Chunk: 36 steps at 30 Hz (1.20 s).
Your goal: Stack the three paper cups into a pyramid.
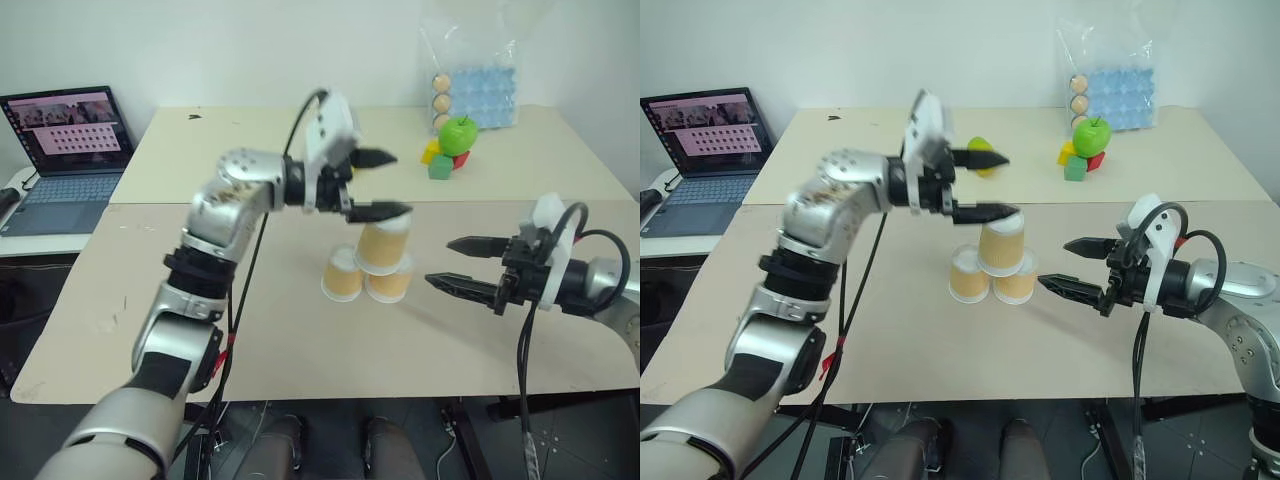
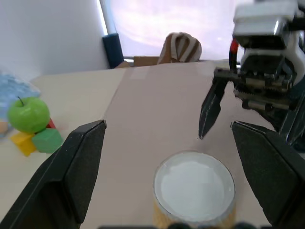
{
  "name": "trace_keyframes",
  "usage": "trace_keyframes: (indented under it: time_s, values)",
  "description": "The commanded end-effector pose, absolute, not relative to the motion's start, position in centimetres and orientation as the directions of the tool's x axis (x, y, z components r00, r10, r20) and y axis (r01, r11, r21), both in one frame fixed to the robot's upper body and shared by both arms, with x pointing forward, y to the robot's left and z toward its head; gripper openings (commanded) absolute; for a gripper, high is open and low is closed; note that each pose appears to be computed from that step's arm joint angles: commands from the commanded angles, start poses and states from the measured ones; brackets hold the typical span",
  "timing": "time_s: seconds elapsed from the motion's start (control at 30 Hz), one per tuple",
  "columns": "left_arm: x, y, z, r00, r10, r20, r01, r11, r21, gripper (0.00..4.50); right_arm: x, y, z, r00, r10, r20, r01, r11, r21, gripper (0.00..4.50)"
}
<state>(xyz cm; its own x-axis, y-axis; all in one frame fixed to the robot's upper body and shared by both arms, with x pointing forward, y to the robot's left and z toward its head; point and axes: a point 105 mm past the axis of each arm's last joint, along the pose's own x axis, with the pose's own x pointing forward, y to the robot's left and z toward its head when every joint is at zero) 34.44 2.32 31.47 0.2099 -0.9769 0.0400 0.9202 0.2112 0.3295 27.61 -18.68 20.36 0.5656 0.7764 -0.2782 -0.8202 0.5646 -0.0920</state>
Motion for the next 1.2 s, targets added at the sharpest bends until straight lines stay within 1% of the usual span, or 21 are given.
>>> trace_keyframes:
  time_s: [0.03,0.1,0.13,0.2,0.27,0.33,0.43,0.5,0.57,0.63,0.73,0.83,1.03,1.1,1.2]
  values:
    - [34.3,3.7,33.5,0.25,-0.962,0.107,0.91,0.271,0.314,4.47,27.6,-19.1,21.5,0.575,0.772,-0.27,-0.817,0.557,-0.146,4.5]
    - [34.8,5.3,33.6,0.311,-0.943,0.121,0.9,0.333,0.28,4.47,27.7,-19.6,21.6,0.581,0.763,-0.283,-0.812,0.564,-0.149,4.5]
    - [35.3,7.1,32.6,0.38,-0.919,0.102,0.88,0.393,0.268,4.47,27.7,-20.6,21.7,0.597,0.744,-0.299,-0.8,0.58,-0.155,4.5]
    - [35.6,8.9,31.2,0.451,-0.89,0.072,0.852,0.453,0.261,4.47,27.6,-21.8,21.8,0.614,0.722,-0.318,-0.786,0.598,-0.161,4.5]
    - [34.9,9.9,30.0,0.474,-0.879,0.044,0.85,0.47,0.235,4.47,27.2,-23.3,22.1,0.634,0.711,-0.303,-0.769,0.621,-0.153,4.5]
    - [34.3,10.7,28.7,0.514,-0.858,0.004,0.829,0.498,0.255,4.47,26.8,-24.8,22.0,0.658,0.689,-0.303,-0.747,0.647,-0.149,4.5]
    - [33.2,12.0,26.2,0.575,-0.817,-0.043,0.802,0.552,0.229,4.47,26.9,-27.2,21.4,0.728,0.615,-0.304,-0.677,0.716,-0.172,4.5]
    - [32.8,12.4,24.3,0.621,-0.782,-0.057,0.773,0.599,0.207,4.47,26.7,-26.7,20.8,0.72,0.634,-0.284,-0.687,0.71,-0.156,4.5]
    - [32.3,12.5,23.2,0.645,-0.762,-0.063,0.757,0.626,0.188,4.47,26.8,-26.5,20.6,0.733,0.628,-0.26,-0.676,0.715,-0.178,4.5]
    - [31.9,12.5,22.1,0.654,-0.753,-0.077,0.752,0.635,0.177,4.47,27.0,-26.6,20.5,0.751,0.615,-0.241,-0.657,0.73,-0.187,4.5]
    - [31.3,12.6,19.9,0.67,-0.732,-0.122,0.741,0.647,0.181,4.47,26.6,-26.9,19.3,0.754,0.589,-0.292,-0.655,0.712,-0.254,4.5]
    - [30.6,12.3,18.2,0.656,-0.739,-0.152,0.754,0.635,0.166,4.47,26.0,-27.0,19.1,0.75,0.603,-0.271,-0.66,0.712,-0.241,4.5]
    - [30.4,11.9,16.7,0.645,-0.744,-0.174,0.763,0.621,0.178,4.47,25.8,-27.0,19.1,0.758,0.601,-0.255,-0.652,0.71,-0.265,4.5]
    - [30.3,11.6,15.8,0.629,-0.753,-0.193,0.777,0.6,0.191,4.47,26.0,-27.2,18.7,0.768,0.586,-0.257,-0.639,0.72,-0.269,4.5]
    - [30.4,11.3,15.8,0.613,-0.77,-0.179,0.789,0.588,0.177,4.47,26.2,-27.0,18.7,0.772,0.585,-0.248,-0.635,0.724,-0.27,4.5]
